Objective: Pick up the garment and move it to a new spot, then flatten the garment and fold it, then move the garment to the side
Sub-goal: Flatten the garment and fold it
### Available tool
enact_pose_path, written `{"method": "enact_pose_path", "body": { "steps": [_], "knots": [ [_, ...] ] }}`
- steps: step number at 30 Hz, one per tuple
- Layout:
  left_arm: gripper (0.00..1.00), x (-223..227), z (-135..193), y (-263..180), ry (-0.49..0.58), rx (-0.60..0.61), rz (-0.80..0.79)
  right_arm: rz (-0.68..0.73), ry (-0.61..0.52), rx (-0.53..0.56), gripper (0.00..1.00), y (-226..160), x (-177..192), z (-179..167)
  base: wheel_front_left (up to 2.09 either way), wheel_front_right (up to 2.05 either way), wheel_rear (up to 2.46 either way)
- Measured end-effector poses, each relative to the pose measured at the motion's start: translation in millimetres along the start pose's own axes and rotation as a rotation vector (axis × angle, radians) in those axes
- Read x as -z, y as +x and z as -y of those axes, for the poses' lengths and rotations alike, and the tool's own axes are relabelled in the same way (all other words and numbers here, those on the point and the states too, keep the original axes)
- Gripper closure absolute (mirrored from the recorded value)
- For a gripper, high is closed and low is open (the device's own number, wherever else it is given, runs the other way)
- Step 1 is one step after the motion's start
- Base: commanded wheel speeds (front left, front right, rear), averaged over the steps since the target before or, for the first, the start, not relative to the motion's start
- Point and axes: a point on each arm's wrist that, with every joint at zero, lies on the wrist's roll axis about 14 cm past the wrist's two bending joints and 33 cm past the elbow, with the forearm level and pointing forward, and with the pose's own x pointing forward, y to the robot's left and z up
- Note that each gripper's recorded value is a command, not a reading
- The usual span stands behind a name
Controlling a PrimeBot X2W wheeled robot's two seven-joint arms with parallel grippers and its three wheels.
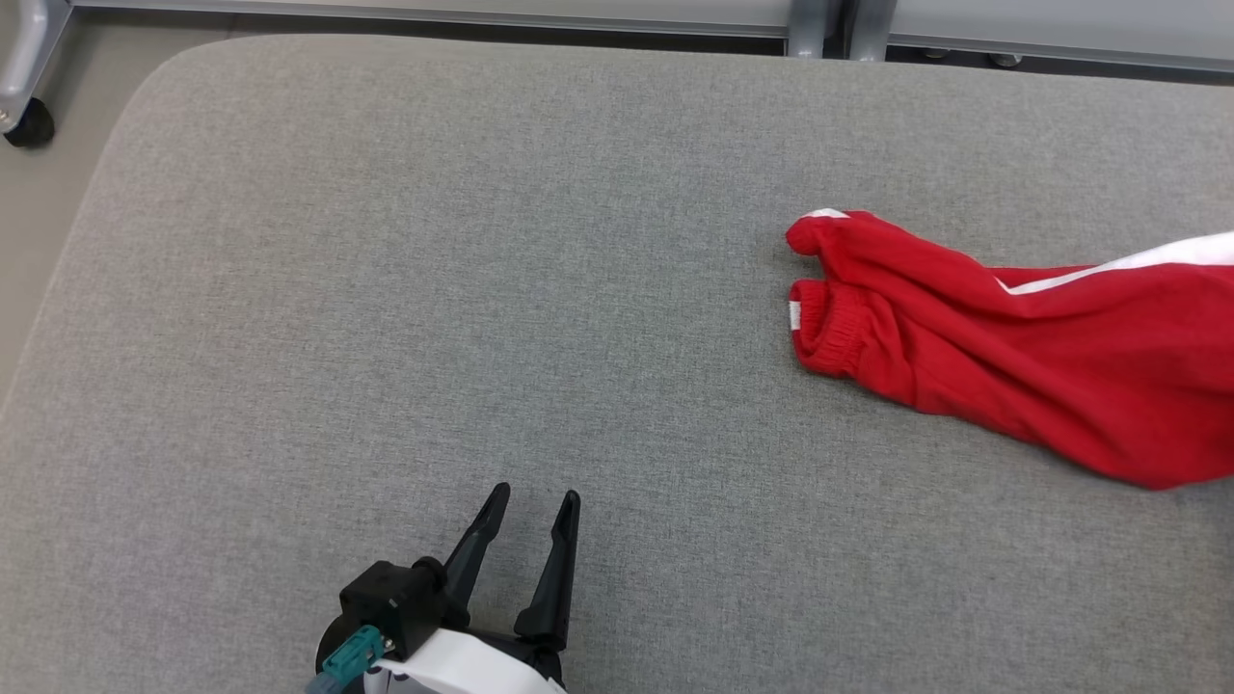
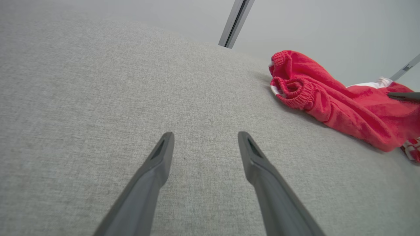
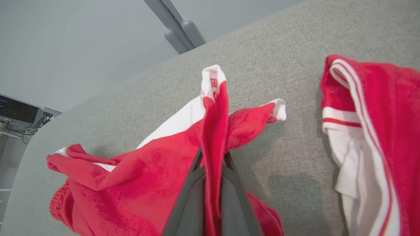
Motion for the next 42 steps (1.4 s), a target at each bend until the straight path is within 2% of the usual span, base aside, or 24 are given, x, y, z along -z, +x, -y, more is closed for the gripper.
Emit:
{"method": "enact_pose_path", "body": {
  "steps": [2,5,12,16,19,22,27,31,32,34,35,36,39,42],
  "knots": [
    [0.0,-0.8,-0.5,-1.2,-0.009,-0.007,0.004,-0.005,-0.019,-0.016,1.0,-1.4,-6.5,-6.8,0.0,0.0,0.0],
    [0.0,-1.0,1.2,-3.8,-0.02,-0.011,0.013,-0.022,-0.06,-0.092,1.0,-2.7,-10.7,-36.4,0.0,0.0,0.0],
    [0.0,3.6,7.9,-2.6,-0.04,-0.003,0.012,-0.146,-0.215,-0.3,1.0,3.8,24.0,-134.8,0.0,0.0,0.0],
    [0.0,4.6,9.6,2.1,-0.036,0.011,0.011,-0.164,-0.24,-0.403,1.0,12.2,43.2,-197.1,0.0,0.0,0.0],
    [0.0,6.5,9.9,3.3,-0.03,0.018,0.005,-0.146,-0.248,-0.433,1.0,19.1,50.3,-231.5,0.0,0.0,0.0],
    [0.0,4.9,8.6,3.5,-0.026,0.019,0.011,-0.129,-0.28,-0.403,1.0,27.0,56.1,-239.4,0.0,0.0,0.0],
    [0.0,6.0,6.0,-0.4,-0.022,0.01,0.012,-0.064,-0.318,-0.315,1.0,39.4,51.4,-227.2,0.0,0.0,0.0],
    [0.0,7.8,6.2,-2.1,-0.026,0.008,0.009,-0.044,-0.312,-0.304,1.0,47.3,53.2,-225.8,0.0,0.0,0.0],
    [0.0,8.5,6.7,-2.2,-0.028,0.01,0.008,-0.038,-0.316,-0.302,0.97,49.4,53.4,-226.2,0.0,0.0,0.0],
    [0.0,10.5,7.1,-2.6,-0.031,0.009,0.003,-0.028,-0.329,-0.298,0.6,53.2,54.7,-227.0,0.0,0.0,0.0],
    [0.0,11.1,7.1,-2.8,-0.033,0.008,0.002,-0.035,-0.333,-0.307,0.33,54.4,58.4,-229.9,0.0,0.0,0.0],
    [0.0,11.3,7.9,-2.9,-0.036,0.012,0.002,-0.043,-0.337,-0.32,0.0,54.8,63.1,-233.9,0.0,0.0,0.0],
    [0.0,11.5,8.1,-3.9,-0.039,0.01,0.004,-0.039,-0.335,-0.389,0.0,50.3,72.3,-253.9,0.0,0.0,0.0],
    [0.0,7.4,6.0,-6.1,-0.039,0.003,0.02,0.033,-0.371,-0.432,0.0,41.3,66.6,-272.3,0.0,0.0,0.0]
  ]
}}
